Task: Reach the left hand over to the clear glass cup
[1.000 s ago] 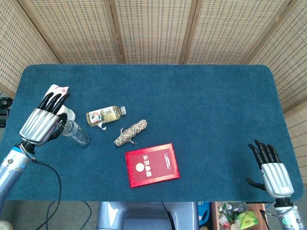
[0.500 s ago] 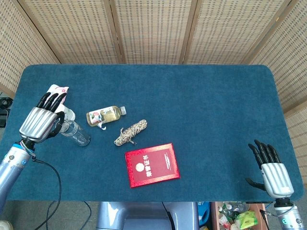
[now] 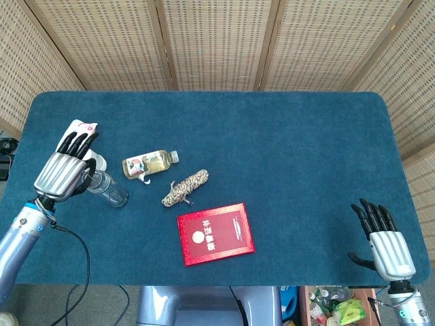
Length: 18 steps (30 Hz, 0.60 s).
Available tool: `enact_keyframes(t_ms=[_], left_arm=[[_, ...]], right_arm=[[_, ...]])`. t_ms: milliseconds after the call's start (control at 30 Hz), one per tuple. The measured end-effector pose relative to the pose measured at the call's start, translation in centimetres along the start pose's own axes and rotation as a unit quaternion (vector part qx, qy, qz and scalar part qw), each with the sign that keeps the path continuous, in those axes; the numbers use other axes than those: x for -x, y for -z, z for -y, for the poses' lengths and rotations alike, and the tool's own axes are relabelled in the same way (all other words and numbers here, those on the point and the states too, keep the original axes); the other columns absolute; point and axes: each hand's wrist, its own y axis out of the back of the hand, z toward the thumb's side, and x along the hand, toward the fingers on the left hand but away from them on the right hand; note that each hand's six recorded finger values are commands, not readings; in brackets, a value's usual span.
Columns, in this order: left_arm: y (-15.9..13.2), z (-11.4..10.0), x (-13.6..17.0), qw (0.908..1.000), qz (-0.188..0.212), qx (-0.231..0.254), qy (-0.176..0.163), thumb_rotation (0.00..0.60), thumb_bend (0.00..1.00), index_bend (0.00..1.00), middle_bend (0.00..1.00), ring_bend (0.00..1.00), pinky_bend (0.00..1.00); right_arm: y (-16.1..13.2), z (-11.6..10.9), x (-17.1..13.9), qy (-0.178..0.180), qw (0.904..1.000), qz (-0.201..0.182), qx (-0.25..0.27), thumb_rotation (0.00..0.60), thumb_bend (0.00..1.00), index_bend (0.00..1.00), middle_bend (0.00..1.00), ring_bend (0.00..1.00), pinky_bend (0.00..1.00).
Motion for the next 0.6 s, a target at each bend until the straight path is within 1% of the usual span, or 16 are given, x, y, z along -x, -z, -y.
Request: enact_keyframes(t_ms=[200, 600], left_arm=[[-0.3, 0.5, -0.1, 1.0, 0.002, -0.002, 0.006, 0.6, 0.42, 0.6, 0.0, 0.0, 0.0], [0.0, 1.2, -0.1, 0.9999, -0.004, -0.006, 0.013, 0.6, 0.42, 0.6, 0.0, 0.0, 0.0]], right_arm=[[0.2, 0.0, 0.0, 0.0, 1.0, 0.002, 0.001, 0.6, 0.0, 0.0, 0.0, 0.0, 0.0], [0.1, 0.0, 0.0, 0.001, 1.0, 0.003, 0.001, 0.6, 0.0, 0.0, 0.0, 0.0, 0.0]])
